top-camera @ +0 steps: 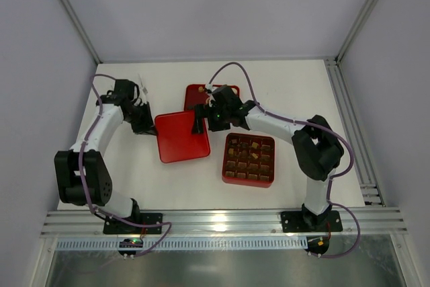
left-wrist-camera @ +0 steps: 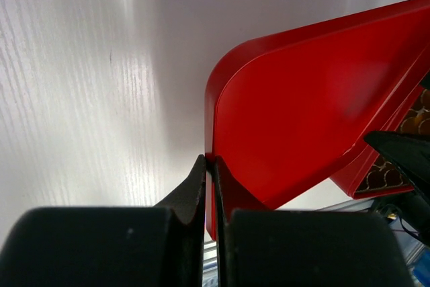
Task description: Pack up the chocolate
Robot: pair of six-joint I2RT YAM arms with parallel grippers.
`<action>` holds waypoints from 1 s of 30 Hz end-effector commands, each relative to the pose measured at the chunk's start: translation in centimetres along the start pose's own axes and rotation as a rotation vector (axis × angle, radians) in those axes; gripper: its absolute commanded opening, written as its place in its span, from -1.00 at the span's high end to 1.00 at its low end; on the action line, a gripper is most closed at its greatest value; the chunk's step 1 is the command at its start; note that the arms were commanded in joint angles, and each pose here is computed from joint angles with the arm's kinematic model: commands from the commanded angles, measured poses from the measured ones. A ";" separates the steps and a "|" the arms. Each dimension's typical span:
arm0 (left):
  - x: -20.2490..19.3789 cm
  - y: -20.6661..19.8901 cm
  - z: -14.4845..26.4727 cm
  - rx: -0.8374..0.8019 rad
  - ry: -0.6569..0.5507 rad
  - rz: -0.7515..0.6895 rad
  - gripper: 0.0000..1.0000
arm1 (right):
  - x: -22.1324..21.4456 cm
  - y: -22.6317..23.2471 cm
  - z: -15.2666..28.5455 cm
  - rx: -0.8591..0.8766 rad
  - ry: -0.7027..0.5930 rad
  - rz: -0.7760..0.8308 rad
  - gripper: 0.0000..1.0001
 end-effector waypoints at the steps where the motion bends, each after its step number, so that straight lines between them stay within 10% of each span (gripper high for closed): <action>1: 0.9 -1.6 2.5 -0.111 -0.066 0.000 1.00 | 1.6 1.3 0.9 0.131 -0.071 0.014 -0.99; 16: 0.9 -3.0 3.8 -0.227 -0.089 0.009 1.00 | 1.7 2.9 2.3 0.467 -0.109 -0.102 -0.52; 30: 0.5 -3.9 5.8 -0.235 -0.159 -0.053 0.72 | 2.5 3.9 5.1 0.544 -0.137 -0.189 0.91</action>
Point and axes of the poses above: each gripper's point midway between its finger pads, its own z axis back along the fingers, its own y axis along the line the jaws close on, x = y × z, the point moved 8 cm from there along z, back along the fingers, and after that the axes turned 2 degrees about z, right-handed, at the moved point
